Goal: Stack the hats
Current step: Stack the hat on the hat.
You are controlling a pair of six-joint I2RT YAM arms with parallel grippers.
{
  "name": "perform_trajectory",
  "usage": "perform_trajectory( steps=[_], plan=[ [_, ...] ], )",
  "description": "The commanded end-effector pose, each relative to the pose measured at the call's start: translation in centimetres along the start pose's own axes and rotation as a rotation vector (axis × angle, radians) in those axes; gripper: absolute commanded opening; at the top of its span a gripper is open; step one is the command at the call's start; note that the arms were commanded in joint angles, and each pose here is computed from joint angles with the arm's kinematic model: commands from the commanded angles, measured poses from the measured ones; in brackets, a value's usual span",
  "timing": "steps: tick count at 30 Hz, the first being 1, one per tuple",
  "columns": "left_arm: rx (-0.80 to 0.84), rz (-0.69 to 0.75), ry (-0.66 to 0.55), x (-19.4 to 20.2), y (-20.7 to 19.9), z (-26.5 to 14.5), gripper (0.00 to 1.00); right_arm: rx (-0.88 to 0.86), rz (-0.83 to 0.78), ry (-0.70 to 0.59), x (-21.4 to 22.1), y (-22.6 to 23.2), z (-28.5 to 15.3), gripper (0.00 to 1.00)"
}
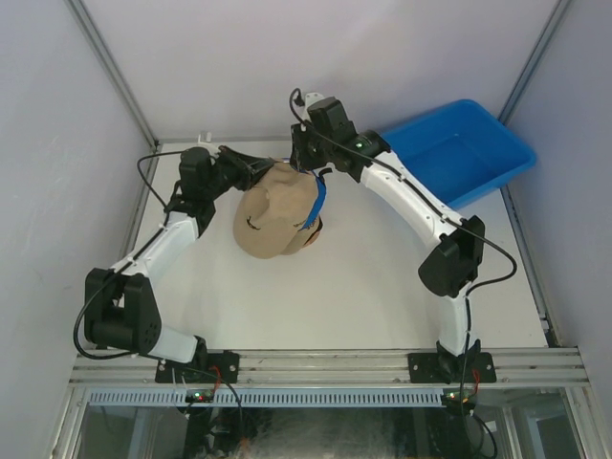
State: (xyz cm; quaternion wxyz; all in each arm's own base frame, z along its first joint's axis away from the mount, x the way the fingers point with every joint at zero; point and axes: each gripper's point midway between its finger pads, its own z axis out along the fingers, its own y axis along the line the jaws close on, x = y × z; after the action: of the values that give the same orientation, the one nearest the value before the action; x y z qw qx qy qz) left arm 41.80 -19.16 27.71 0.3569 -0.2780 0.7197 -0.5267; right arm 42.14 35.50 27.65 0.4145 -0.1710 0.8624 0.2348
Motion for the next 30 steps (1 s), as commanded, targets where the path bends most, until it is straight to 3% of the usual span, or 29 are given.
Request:
perform_trajectory(
  steps=[1, 14, 30],
  plan=[
    [0.093, 0.064, 0.011, -0.4, -3.7, 0.0, 0.08, -0.002, -0.071, -0.050, -1.7, 0.7, -0.8, 0.26],
    [0.096, 0.069, 0.029, -0.4, -3.5, 0.3, 0.08, 0.148, -0.173, -0.110, -2.9, -1.0, -0.8, 0.28],
    [0.106, 0.064, 0.039, -0.6, -3.6, 0.8, 0.08, 0.111, -0.182, -0.071, -1.5, -0.6, 0.5, 0.30]
  ],
)
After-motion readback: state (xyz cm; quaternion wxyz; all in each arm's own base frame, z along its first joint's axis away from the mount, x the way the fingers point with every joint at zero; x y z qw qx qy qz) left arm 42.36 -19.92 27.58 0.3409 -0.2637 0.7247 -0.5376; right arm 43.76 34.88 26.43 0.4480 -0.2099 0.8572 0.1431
